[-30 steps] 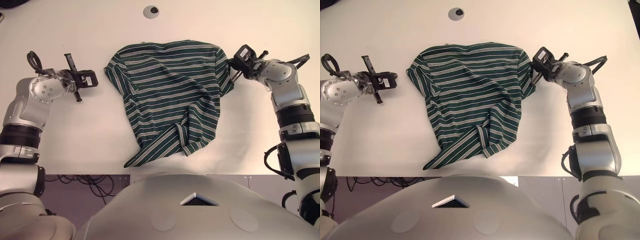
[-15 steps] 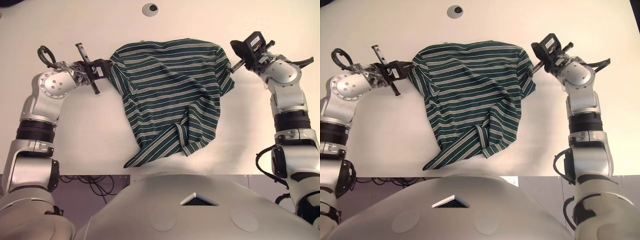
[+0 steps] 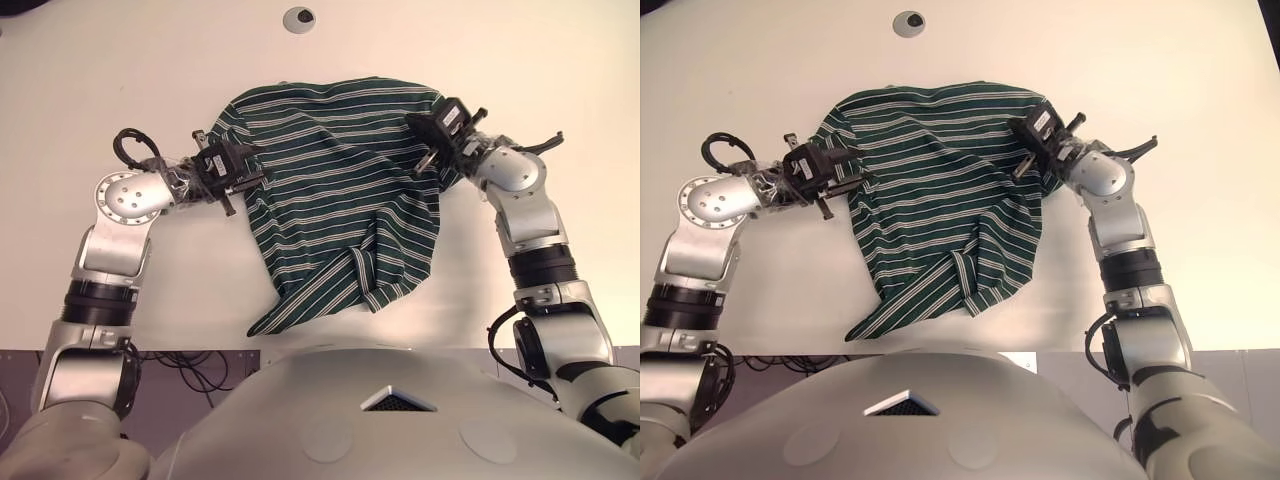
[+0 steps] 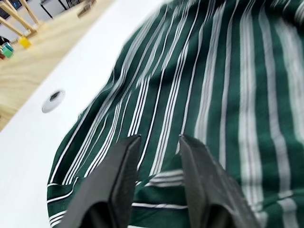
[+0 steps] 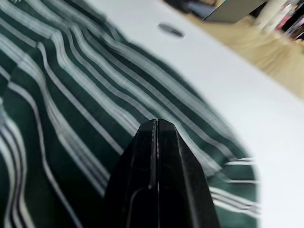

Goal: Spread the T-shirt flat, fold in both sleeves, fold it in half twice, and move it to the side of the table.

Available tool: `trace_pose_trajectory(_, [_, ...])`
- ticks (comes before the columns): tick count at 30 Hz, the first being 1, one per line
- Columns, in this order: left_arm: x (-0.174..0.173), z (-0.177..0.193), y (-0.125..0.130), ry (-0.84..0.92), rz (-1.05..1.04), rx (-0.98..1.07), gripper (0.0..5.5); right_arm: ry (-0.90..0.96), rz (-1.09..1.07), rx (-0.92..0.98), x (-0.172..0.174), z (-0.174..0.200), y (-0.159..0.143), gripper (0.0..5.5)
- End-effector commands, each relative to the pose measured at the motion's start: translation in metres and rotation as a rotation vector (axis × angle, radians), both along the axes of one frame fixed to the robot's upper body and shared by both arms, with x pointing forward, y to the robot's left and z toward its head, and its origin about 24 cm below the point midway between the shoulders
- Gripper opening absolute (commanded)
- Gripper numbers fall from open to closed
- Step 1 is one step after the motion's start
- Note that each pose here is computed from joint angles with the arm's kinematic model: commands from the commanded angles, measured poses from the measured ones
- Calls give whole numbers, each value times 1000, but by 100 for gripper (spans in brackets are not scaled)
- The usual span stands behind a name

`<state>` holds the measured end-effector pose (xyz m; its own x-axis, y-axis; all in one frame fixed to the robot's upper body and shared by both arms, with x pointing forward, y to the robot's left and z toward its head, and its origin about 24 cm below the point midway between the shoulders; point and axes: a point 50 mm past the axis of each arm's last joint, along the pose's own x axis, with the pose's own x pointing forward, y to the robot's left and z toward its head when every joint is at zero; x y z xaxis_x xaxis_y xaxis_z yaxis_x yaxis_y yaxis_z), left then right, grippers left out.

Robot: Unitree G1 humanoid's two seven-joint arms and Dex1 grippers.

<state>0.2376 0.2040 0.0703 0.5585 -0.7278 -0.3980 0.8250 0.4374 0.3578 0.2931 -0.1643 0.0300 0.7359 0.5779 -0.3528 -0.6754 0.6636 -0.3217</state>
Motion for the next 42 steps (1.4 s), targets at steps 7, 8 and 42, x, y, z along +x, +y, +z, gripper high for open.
trace_pose_trajectory(7, [-17,-7,-1,69,34,31,168,45,-38,12,3,-9,1,0])
trace_pose_trajectory(8, [-16,-8,-3,78,28,25,168,46,-38,12,2,-10,0,0])
trace_pose_trajectory(42, [-34,-17,55,76,315,-121,2,143,-226,-100,5,-36,-31,0])
